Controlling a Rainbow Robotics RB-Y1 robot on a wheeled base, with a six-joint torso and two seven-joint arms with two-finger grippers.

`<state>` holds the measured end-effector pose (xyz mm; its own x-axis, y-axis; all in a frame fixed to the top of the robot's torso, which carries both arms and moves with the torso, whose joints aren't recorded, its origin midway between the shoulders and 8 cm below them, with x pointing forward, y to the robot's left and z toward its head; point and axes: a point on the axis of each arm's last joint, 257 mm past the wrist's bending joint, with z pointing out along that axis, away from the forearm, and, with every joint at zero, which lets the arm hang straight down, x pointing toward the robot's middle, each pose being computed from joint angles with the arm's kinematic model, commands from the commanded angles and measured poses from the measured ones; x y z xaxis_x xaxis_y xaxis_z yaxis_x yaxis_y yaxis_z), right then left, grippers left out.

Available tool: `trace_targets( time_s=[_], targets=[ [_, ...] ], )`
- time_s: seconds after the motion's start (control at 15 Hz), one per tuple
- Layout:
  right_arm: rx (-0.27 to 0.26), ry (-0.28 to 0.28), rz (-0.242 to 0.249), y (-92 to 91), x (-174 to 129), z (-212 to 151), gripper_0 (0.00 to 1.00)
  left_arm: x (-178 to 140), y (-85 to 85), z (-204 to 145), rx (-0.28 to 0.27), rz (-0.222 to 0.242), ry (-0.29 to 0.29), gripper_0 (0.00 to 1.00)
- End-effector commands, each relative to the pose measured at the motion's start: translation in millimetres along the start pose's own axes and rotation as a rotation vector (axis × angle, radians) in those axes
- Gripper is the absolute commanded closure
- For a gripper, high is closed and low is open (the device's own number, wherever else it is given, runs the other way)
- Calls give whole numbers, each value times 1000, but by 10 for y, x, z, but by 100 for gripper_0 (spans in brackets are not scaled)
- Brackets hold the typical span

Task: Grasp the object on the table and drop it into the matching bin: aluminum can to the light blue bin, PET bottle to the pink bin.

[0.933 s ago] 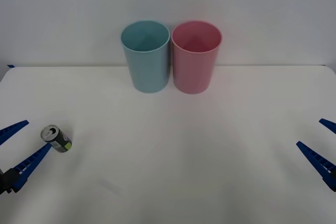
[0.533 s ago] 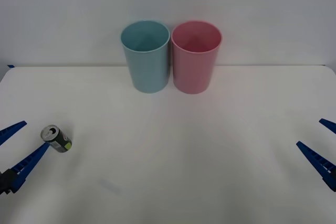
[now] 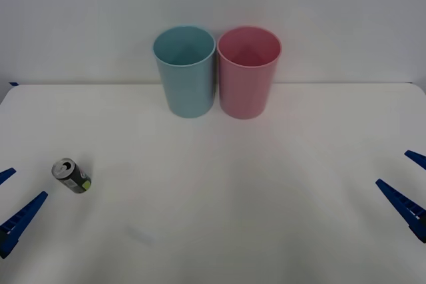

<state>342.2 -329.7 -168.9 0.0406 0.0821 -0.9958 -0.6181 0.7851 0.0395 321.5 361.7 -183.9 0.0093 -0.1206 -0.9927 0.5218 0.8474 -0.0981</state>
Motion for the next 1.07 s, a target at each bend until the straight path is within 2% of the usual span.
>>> trace_targets(
  time_s=[0.07, 0.27, 0.4, 0.47, 0.53, 0.8, 1.07],
  targets=[
    [0, 0, 0, 0, 0, 0, 0, 117, 101, -140, -68, 27, 27, 0],
    [0, 0, 0, 0, 0, 0, 0, 272, 179, -292, -130, 79, 71, 0],
    [0, 0, 0, 0, 0, 0, 0, 371, 229, -388, -167, 92, 101, 0],
    [0, 0, 0, 0, 0, 0, 0, 452, 277, -435, -199, 128, 125, 0],
    [0, 0, 0, 0, 0, 0, 0, 520, 322, -469, -229, 143, 143, 0],
    [0, 0, 0, 0, 0, 0, 0, 790, 439, -570, -329, 114, 203, 0],
    [0, 0, 0, 0, 0, 0, 0, 913, 523, -490, -397, 47, 200, 0]
  ],
)
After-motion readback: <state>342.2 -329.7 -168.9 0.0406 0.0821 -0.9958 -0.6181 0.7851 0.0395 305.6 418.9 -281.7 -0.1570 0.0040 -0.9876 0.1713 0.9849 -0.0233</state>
